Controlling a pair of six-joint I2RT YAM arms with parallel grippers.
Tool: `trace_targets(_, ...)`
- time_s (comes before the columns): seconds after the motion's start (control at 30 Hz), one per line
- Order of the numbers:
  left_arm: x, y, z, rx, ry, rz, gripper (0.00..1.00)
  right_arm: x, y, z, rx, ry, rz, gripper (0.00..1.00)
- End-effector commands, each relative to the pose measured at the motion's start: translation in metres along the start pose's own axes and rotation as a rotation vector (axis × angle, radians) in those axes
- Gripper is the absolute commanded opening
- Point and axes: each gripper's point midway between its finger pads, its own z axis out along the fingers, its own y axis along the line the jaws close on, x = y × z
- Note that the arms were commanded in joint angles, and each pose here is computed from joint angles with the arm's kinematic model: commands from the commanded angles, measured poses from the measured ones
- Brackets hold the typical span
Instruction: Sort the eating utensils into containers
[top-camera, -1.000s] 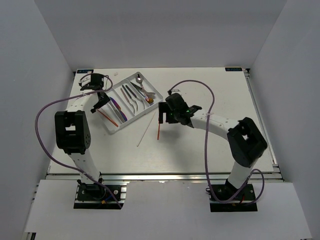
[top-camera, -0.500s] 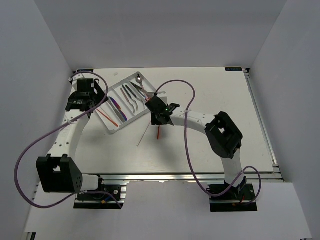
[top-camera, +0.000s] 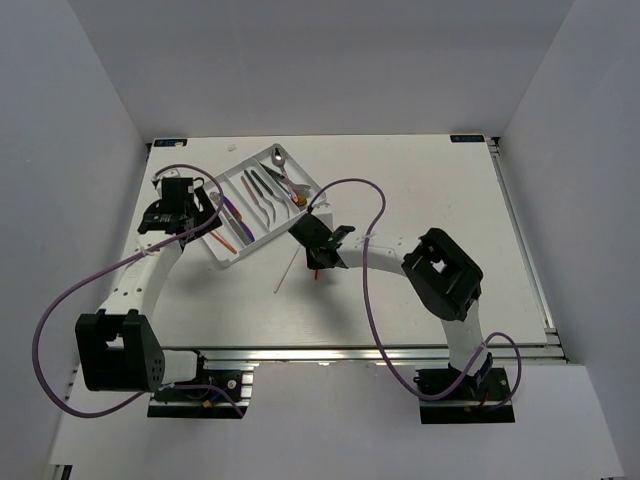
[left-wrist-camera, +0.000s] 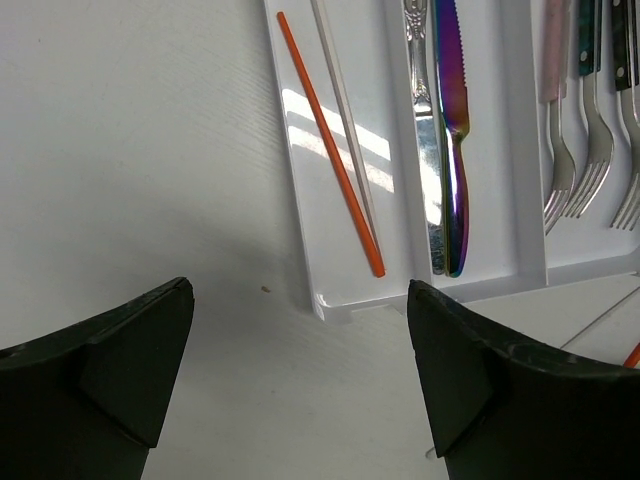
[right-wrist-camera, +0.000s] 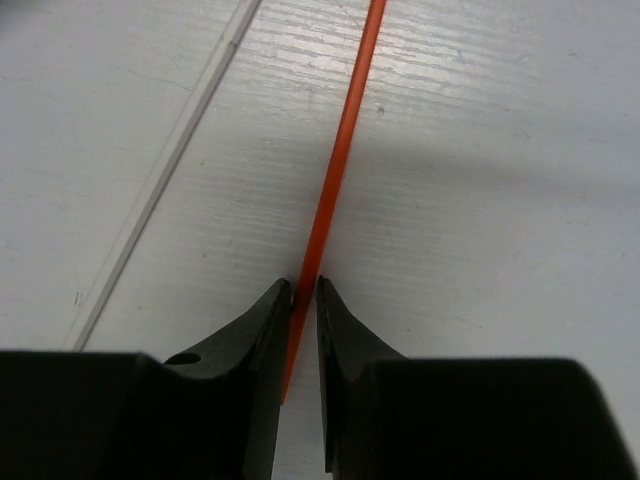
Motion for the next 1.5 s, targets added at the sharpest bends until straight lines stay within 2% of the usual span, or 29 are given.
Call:
trace_targets(0.0,-0.012,-0.008,-0.012,0.056,-0.047,-0.001,0.97,0.029,-0.027,0.006,0.082,0.048,-0.01,0.23)
trace_targets(0.07,-0.01,-0.01,-0.012,0.071,-0.039,-0.004,0.97,0.033,-0.031,0.005,0.094,0.058,-0.014,0.16)
trace_targets(0.1,-0.009,-0.012,-0.011,0.08,-0.035,-0.006,0.97,0.036,-0.034,0.005,0.1,0.064,-0.013,0.06)
trace_targets(0.17,-0.005,-0.023,-0.013,0.144,-0.016,-0.012,0.98,0.033,-0.036,0.002,0.101,0.054,0.002,0.0)
trace_targets(0.27,0.003,-0.054,-0.024,0.312,0.006,-0.035,0.98,0.02,-0.037,-0.011,0.06,0.027,0.046,0.0)
trace_targets(0.33,0.007,-0.082,-0.041,0.469,-0.01,-0.066,0.98,0.0,-0.031,-0.031,-0.003,-0.029,0.079,0.0)
trace_targets(0.4,0.028,-0.105,-0.055,0.623,0.033,-0.087,0.98,-0.025,-0.021,-0.06,-0.085,-0.106,0.112,0.0)
trace_targets(0.43,0.015,-0.125,-0.076,0.745,-0.028,-0.131,0.98,-0.028,-0.021,-0.067,-0.104,-0.12,0.118,0.0)
trace_targets(0.47,0.017,-0.135,-0.087,0.821,-0.034,-0.148,0.98,-0.034,-0.02,-0.075,-0.127,-0.143,0.127,0.0)
trace_targets(0.57,0.025,-0.167,-0.127,1.066,-0.062,-0.179,0.98,-0.053,-0.004,-0.106,-0.28,-0.22,0.147,0.0)
trace_targets(0.6,0.024,-0.18,-0.146,1.157,-0.092,-0.165,0.98,-0.053,0.014,-0.127,-0.415,-0.214,0.137,0.0)
trace_targets(0.63,0.032,-0.183,-0.149,1.183,-0.071,-0.178,0.98,-0.067,0.032,-0.142,-0.536,-0.274,0.139,0.0)
trace_targets(0.7,0.033,-0.191,-0.159,1.224,-0.079,-0.175,0.98,-0.054,0.052,-0.165,-0.724,-0.249,0.099,0.0)
trace_targets(0.8,0.032,-0.195,-0.161,1.232,-0.076,-0.181,0.98,-0.058,0.069,-0.192,-0.874,-0.259,0.098,0.0)
trace_targets(0.93,0.035,-0.194,-0.154,1.185,-0.06,-0.176,0.95,-0.064,0.081,-0.214,-0.994,-0.276,0.113,0.0)
trace_targets(1.1,0.04,-0.187,-0.135,1.07,-0.029,-0.154,0.88,-0.07,0.084,-0.22,-1.022,-0.305,0.133,0.0)
trace_targets(1.2,0.039,-0.189,-0.138,1.096,-0.033,-0.159,0.73,-0.07,0.089,-0.22,-1.043,-0.301,0.122,0.0)
trace_targets(1.23,0.038,-0.19,-0.14,1.106,-0.029,-0.169,0.55,-0.07,0.091,-0.22,-1.05,-0.297,0.118,0.0)
trace_targets(1.27,0.038,-0.193,-0.144,1.129,-0.025,-0.171,0.46,-0.069,0.093,-0.22,-1.062,-0.288,0.11,0.0)
trace_targets(1.3,0.035,-0.195,-0.148,1.152,-0.03,-0.182,0.33,-0.07,0.095,-0.217,-1.063,-0.288,0.11,0.0)
trace_targets(1.4,0.03,-0.2,-0.154,1.188,-0.037,-0.191,0.23,-0.072,0.096,-0.214,-1.058,-0.294,0.107,0.0)
trace_targets(1.43,0.028,-0.2,-0.154,1.186,-0.041,-0.193,0.15,-0.074,0.094,-0.212,-1.043,-0.301,0.105,0.0)
trace_targets(1.47,0.026,-0.2,-0.151,1.168,-0.044,-0.196,0.11,-0.078,0.09,-0.211,-1.015,-0.325,0.118,0.06)
